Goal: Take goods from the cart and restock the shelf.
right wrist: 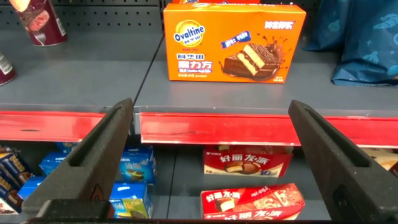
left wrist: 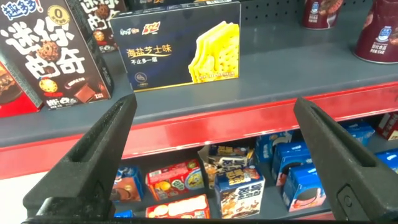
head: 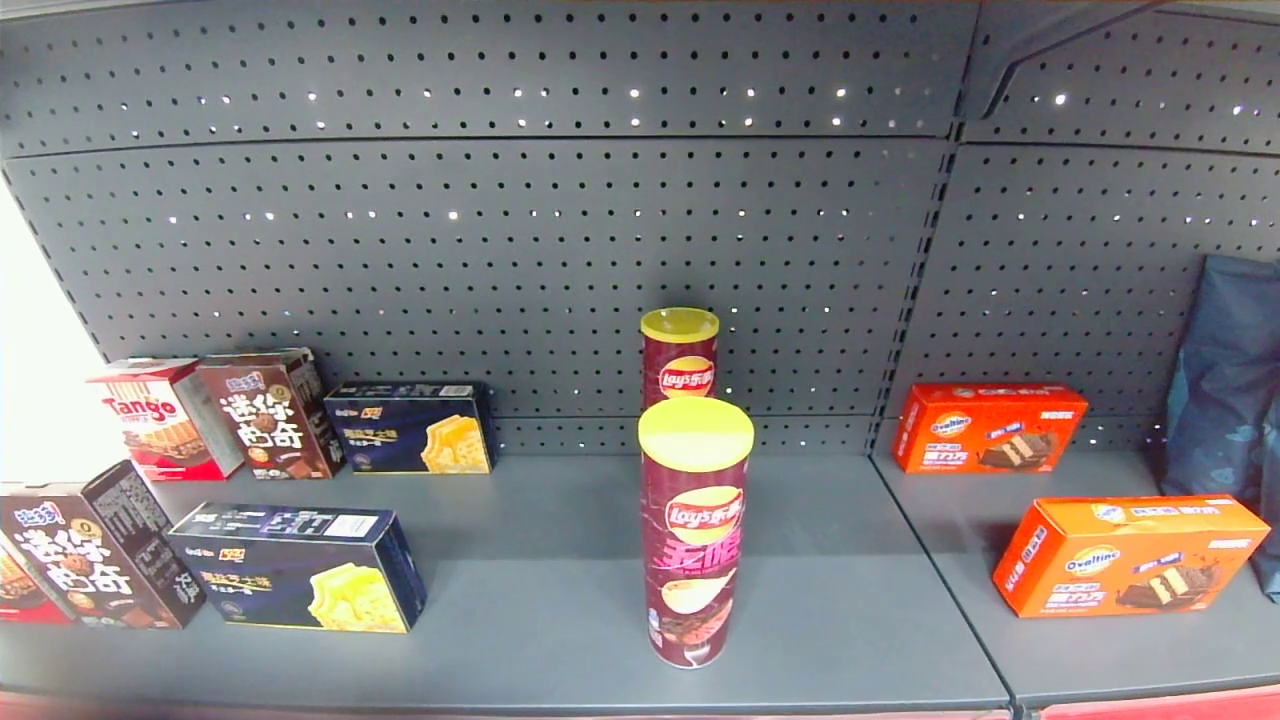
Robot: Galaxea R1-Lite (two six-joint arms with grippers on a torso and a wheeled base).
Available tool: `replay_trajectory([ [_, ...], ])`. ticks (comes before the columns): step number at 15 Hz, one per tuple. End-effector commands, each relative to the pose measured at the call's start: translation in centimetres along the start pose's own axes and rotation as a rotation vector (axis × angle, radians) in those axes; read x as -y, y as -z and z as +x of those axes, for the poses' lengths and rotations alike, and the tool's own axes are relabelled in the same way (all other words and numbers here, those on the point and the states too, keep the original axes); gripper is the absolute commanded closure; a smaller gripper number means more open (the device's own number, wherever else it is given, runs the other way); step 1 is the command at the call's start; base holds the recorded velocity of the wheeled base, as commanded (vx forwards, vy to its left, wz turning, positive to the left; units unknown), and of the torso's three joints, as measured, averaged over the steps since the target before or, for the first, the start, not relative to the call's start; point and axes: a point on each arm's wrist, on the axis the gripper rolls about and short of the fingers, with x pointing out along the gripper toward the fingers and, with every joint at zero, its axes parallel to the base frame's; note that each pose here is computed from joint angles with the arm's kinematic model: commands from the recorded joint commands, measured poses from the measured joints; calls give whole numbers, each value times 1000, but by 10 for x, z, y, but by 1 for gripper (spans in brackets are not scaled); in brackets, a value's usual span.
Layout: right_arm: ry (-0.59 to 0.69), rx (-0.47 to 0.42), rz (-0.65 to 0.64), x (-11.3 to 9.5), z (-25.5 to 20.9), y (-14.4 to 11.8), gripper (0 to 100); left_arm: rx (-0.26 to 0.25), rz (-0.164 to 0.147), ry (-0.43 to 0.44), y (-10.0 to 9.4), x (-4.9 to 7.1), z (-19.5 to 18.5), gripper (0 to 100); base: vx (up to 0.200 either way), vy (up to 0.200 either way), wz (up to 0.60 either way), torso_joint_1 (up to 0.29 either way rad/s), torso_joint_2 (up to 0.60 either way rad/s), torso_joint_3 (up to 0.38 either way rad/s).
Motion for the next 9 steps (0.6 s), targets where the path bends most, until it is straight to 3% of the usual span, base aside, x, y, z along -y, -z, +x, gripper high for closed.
replay_trajectory([
  [1, 1, -1, 0, 0, 0, 0, 0, 0, 3, 0, 0, 0, 0, 0, 0, 0, 0, 0, 0, 0],
  [5, -1, -1, 2, 0, 0, 0, 0, -1, 2, 1, 0, 0, 0, 0, 0, 0, 0, 0, 0, 0],
  [6, -1, -1, 2, 0, 0, 0, 0, -2, -11, -9, 0, 0, 0, 0, 0, 0, 0, 0, 0, 0],
  [8, 1, -1, 2, 0, 0, 0, 0, -2, -8, -8, 0, 0, 0, 0, 200, 0, 0, -2, 2, 5],
  [9, -1, -1, 2, 0, 0, 0, 0, -1, -14, -11, 0, 0, 0, 0, 0, 0, 0, 0, 0, 0],
])
